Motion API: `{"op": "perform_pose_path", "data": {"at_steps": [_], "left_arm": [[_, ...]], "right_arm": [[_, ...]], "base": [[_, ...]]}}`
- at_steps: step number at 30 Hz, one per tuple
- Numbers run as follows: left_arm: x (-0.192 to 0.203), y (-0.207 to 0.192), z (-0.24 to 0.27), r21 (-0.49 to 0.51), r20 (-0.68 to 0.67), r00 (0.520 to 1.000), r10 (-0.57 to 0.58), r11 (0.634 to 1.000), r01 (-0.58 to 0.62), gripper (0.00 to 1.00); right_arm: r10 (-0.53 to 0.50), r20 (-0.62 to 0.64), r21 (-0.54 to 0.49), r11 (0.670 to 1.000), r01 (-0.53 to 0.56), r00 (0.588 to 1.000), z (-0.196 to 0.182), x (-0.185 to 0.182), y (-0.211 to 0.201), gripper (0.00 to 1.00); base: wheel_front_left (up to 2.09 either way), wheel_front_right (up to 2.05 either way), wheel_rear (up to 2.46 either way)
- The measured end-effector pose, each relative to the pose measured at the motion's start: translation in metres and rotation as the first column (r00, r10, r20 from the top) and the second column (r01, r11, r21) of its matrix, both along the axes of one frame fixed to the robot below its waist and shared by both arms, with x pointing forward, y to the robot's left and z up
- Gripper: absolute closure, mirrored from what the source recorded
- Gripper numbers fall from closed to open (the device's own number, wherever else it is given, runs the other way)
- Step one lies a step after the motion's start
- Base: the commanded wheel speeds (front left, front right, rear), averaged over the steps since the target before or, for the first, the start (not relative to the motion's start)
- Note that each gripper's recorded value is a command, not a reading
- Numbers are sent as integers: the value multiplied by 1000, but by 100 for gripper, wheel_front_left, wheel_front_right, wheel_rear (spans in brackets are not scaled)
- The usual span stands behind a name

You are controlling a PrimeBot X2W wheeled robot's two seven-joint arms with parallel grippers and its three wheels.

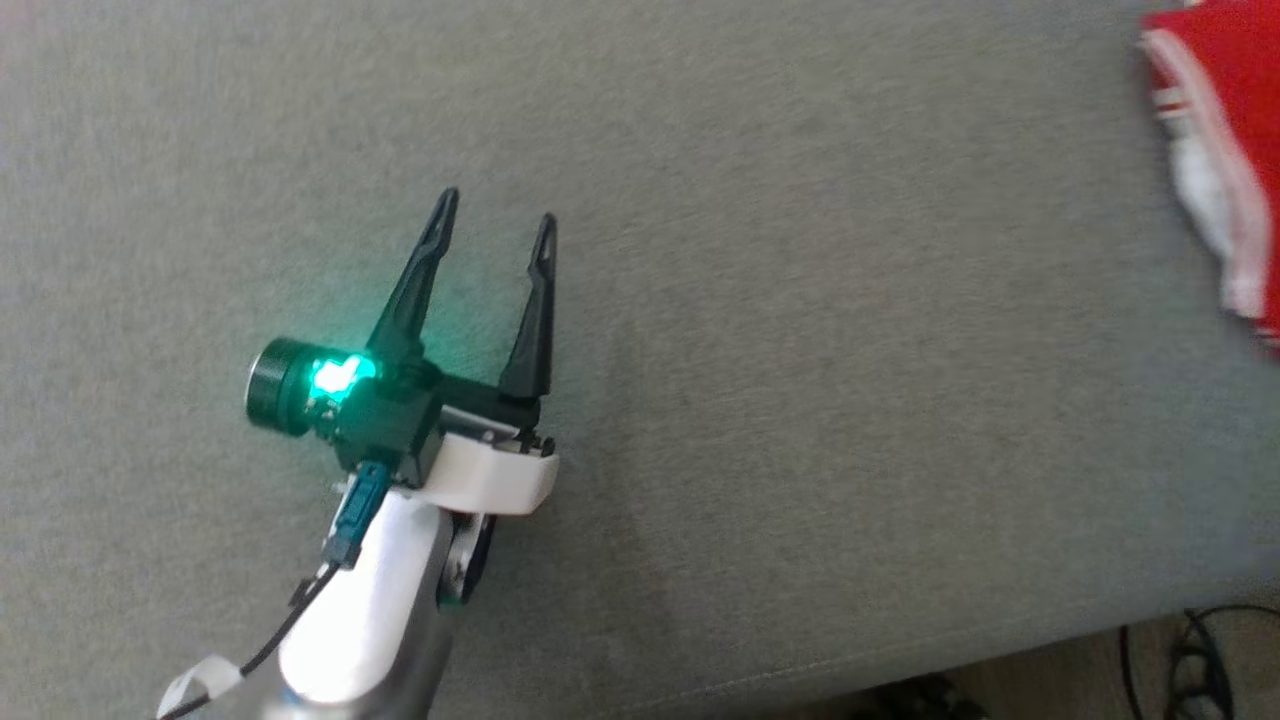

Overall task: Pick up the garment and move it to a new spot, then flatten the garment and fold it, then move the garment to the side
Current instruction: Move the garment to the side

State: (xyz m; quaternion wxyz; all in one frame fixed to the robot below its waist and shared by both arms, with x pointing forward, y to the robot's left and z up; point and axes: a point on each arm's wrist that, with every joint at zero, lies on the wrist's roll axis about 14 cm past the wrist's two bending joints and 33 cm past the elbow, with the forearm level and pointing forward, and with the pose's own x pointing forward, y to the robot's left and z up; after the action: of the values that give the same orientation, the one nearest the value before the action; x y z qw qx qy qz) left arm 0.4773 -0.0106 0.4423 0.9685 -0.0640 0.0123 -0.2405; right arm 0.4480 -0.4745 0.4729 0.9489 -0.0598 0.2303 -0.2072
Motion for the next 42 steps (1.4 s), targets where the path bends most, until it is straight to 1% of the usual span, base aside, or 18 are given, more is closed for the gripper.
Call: {"op": "perform_pose_path", "data": {"at_steps": [3,4,5,6,9,12,13,14,17,21,24,25,26,30,35,39,42], "left_arm": [[5,5,-15,14,-25,1000,11,1000,-11,0],[6,7,-20,19,-36,999,15,1000,-15,0],[7,9,-25,24,-45,999,20,1000,-19,0],[7,11,-29,29,-54,998,24,999,-23,0],[7,13,-33,39,-63,998,28,999,-26,0],[7,10,-24,36,-43,999,21,999,-19,0],[7,9,-20,35,-37,999,21,999,-19,0],[7,11,-12,36,-19,999,27,999,-26,0],[2,19,-3,44,-3,999,54,998,-53,0],[-20,35,-5,61,-35,995,97,994,-95,0],[-34,46,-2,78,-40,992,122,990,-119,0],[-34,46,-2,78,-40,992,122,990,-119,0],[-37,49,0,76,-39,990,132,989,-129,0],[-43,66,12,84,-14,983,185,979,-183,0],[-53,99,16,106,-7,961,275,956,-273,0],[-60,130,17,128,0,934,356,927,-353,0],[-64,151,21,142,15,914,405,904,-403,0]], "right_arm": [[-76,-35,-7,997,76,996,-13,4,-21,100],[-97,-52,-2,995,97,994,-21,3,-24,93],[-113,-77,0,994,114,991,-29,1,-27,43],[-129,-96,4,991,130,987,-37,-1,-28,0],[-172,-150,-3,985,173,974,-53,-14,-35,0],[-200,-145,-25,980,199,969,-50,-27,-41,0],[-207,-117,-26,978,206,971,-46,-28,-43,0],[-193,-53,-43,981,191,980,-35,-27,-41,0],[-155,34,-47,987,156,987,-29,-27,-26,0],[-57,89,-43,997,61,994,-33,-31,11,0],[22,147,-34,999,-17,989,-31,-33,44,0],[22,147,-34,999,-17,989,-31,-33,44,0],[51,170,-30,998,-47,984,-29,-33,57,0],[150,276,-3,988,-155,949,-21,-36,114,0],[257,370,33,957,-289,893,-10,-41,192,0],[314,447,40,929,-369,838,16,-42,233,0],[345,481,53,906,-420,806,31,-43,260,0]], "base": [[0,0,0],[0,0,0],[0,0,0],[0,0,0],[0,0,0],[0,0,0],[0,0,0],[0,0,0],[0,0,0],[0,0,0],[0,0,0],[0,0,0],[0,0,0],[0,0,0],[0,0,0],[0,0,0],[0,0,0]]}}
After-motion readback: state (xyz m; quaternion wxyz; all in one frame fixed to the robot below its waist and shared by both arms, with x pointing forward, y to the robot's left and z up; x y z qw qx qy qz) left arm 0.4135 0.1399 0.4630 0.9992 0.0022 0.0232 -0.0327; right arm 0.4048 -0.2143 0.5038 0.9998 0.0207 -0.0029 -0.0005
